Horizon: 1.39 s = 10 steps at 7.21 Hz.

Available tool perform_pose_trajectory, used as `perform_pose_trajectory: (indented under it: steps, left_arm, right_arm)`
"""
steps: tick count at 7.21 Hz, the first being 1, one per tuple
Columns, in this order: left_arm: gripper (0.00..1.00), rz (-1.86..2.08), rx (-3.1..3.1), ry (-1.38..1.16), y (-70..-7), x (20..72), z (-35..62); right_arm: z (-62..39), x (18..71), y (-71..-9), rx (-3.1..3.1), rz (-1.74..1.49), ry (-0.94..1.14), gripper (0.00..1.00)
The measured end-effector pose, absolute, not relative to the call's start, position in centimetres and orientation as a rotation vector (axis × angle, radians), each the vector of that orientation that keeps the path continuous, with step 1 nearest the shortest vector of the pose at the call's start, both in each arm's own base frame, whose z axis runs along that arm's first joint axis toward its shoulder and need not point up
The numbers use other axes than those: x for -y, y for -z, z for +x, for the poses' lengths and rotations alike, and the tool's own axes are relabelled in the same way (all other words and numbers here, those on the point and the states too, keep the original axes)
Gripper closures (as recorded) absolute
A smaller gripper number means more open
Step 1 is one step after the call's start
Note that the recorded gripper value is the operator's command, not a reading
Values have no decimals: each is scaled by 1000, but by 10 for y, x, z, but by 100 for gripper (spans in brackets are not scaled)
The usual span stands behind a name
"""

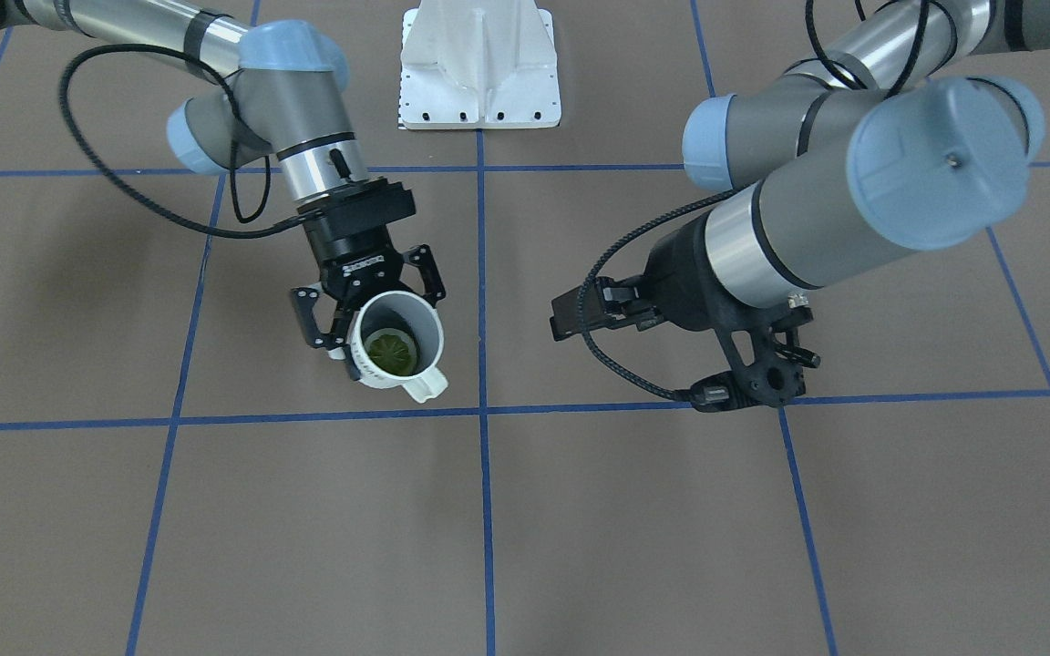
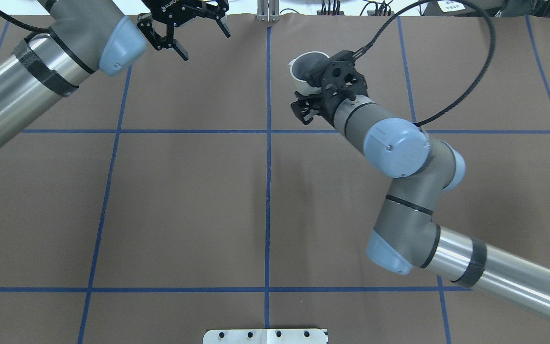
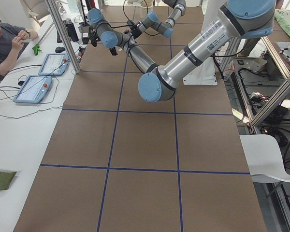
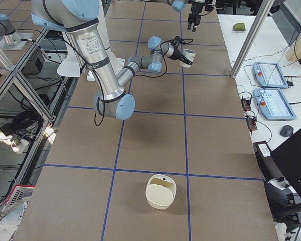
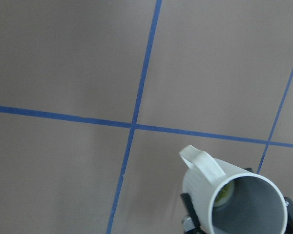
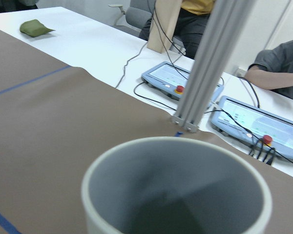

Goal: Left arm hands cup to right arm to dump lemon

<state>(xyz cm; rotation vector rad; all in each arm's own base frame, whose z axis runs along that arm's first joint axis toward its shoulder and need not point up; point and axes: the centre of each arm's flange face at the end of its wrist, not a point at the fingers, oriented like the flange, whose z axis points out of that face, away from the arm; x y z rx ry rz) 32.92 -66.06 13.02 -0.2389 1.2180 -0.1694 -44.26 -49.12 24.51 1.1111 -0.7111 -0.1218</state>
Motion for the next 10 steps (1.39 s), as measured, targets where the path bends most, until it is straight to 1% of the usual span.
perform_pose_trajectory:
  steps: [1,3,5,6,7,10]
  left_arm:
    - [0,-206,-1201,219,-143,672,309]
    - [0,-46,-1095,315,-183,689,287]
    - [0,88,-973,224,-261,681,274]
    - [0,127,-933,169,-293,669,265]
    - [0,148,-912,136,-311,661,260]
    - [0,187,-916,105,-338,644,250]
  right_arm:
    - [-399,498,-274,701,1083,101,98]
    - [-289,495,-341,732,1038,75,93]
    - [-165,482,-413,811,961,62,93]
    - [-116,466,-443,843,920,53,93]
    - [-84,443,-472,865,889,31,93]
    - [-44,369,-559,1055,809,-184,94]
